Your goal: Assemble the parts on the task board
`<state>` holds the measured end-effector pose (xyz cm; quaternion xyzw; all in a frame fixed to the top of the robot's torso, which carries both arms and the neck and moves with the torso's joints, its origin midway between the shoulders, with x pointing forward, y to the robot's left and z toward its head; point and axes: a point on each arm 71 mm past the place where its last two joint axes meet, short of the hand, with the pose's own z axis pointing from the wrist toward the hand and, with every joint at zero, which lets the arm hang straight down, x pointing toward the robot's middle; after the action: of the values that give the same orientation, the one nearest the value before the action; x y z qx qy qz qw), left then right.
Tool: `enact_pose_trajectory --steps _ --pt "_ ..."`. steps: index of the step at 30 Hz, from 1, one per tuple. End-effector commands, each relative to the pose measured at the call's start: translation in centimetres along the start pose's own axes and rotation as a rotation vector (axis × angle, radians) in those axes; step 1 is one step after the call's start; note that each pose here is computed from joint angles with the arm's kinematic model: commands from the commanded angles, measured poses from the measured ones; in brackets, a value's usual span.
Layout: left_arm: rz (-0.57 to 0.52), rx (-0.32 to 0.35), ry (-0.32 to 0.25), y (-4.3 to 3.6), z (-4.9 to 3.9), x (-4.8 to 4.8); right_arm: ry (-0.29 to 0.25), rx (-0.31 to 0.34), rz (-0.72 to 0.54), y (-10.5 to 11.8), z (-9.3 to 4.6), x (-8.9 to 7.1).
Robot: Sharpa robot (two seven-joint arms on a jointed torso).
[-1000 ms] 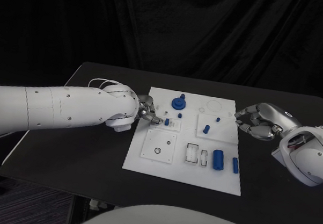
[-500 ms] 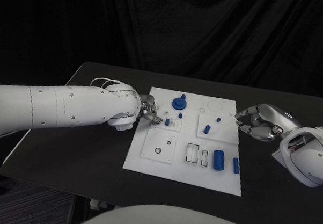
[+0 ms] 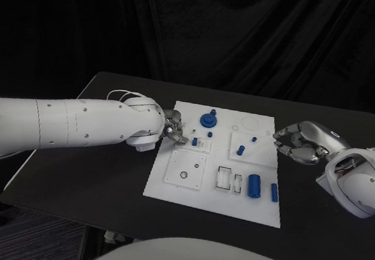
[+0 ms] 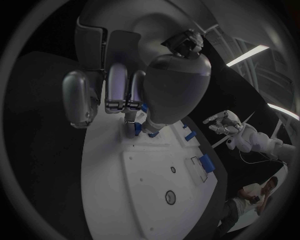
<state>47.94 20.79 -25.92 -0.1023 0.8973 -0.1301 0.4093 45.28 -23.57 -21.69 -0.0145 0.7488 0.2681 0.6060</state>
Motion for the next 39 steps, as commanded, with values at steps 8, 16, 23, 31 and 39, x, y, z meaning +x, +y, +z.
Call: enact_pose_trajectory --steps 8,16,23,31,39 --pt "0.007 0.017 0.013 0.11 -0.14 0.22 0.009 0.036 0.013 -0.3 -0.1 0.1" --pt "-0.012 0.034 -0.019 0.0 -0.32 0.07 0.009 0.041 0.016 -0.4 -0.1 0.1" --pt "-0.024 0.044 -0.034 0.06 -0.65 0.06 0.011 0.046 0.015 -0.4 -0.1 0.1" --pt "-0.047 0.035 -0.027 0.58 -1.17 0.12 0.018 0.052 0.014 -0.5 -0.1 0.2" --pt "-0.113 0.008 0.046 0.94 -1.19 0.56 0.028 0.056 0.013 -0.5 -0.1 0.3"
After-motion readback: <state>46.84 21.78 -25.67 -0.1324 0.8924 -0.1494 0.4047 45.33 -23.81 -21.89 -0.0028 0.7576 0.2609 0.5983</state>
